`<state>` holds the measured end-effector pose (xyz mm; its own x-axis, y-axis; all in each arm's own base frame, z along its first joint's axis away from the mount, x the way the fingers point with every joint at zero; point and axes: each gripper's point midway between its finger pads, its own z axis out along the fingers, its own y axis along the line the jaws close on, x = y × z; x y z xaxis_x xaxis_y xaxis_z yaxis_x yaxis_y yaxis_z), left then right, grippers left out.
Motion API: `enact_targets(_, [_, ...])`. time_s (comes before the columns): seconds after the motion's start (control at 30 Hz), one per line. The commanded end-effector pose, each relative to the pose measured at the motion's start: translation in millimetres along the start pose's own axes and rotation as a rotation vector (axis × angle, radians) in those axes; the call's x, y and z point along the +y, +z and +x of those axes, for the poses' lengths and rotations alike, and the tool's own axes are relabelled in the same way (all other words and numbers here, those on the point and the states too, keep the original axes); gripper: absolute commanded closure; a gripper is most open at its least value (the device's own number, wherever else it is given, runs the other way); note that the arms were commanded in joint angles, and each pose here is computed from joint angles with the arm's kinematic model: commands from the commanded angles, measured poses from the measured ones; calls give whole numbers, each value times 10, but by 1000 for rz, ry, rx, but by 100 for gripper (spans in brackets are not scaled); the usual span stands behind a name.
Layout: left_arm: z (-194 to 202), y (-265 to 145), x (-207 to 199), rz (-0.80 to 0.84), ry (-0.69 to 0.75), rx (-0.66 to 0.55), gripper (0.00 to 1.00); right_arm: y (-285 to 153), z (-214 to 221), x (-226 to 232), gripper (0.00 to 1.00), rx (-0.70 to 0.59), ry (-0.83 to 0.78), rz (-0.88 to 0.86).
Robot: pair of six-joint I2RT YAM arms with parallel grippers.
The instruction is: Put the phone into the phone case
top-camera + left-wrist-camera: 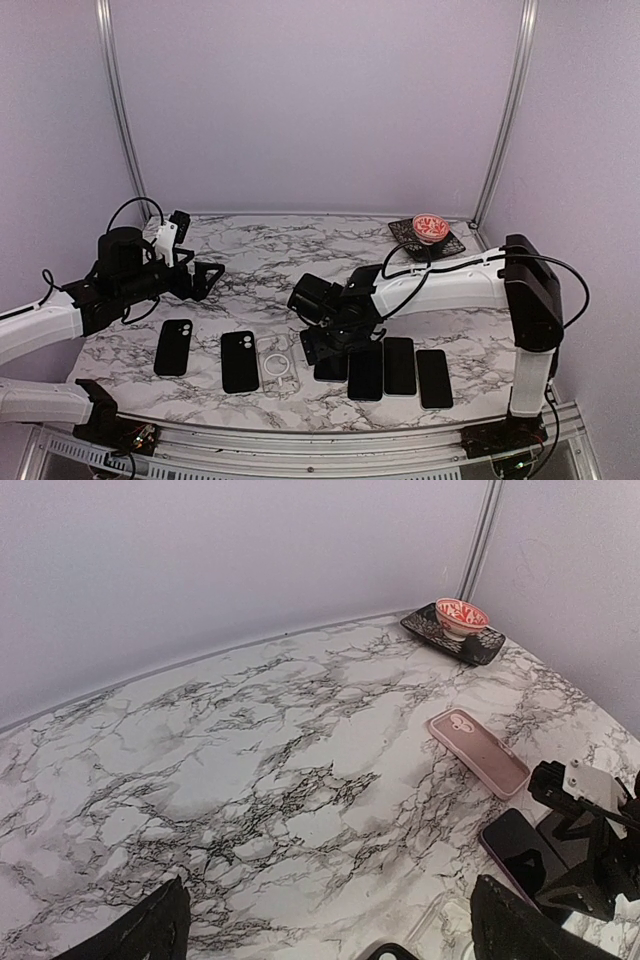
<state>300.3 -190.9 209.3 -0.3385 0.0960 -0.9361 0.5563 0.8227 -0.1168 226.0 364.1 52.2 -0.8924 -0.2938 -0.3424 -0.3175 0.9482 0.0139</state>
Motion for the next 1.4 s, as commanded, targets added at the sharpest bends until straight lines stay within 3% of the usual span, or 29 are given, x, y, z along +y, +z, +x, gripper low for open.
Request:
enact_targets(0.0, [-27,-3,1,-10,1,-11,1,35,241,76,13,69,110,-55])
enact_targets(0.2, [-13,14,-6,-8,3,-5,1,62,513,128,13,115,162,-124])
enact_targets(0.4, [12,25,0,-10,7,2,1,-93,488,268,16,74,154,-177])
enact_targets(0.6, [23,35,-1,-10,8,7,1,21,726,265,16,144,158,-195])
enact_targets(0.87, [22,33,1,-12,10,7,1,106,855,-270,3,166,201,-73])
enact_targets(1.1, [18,23,1,-12,15,5,1,83,628,-789,1,117,192,21])
enact_targets(1.37, [40,40,13,-18,17,14,1,-44,-38,-134,2,-21,72,15])
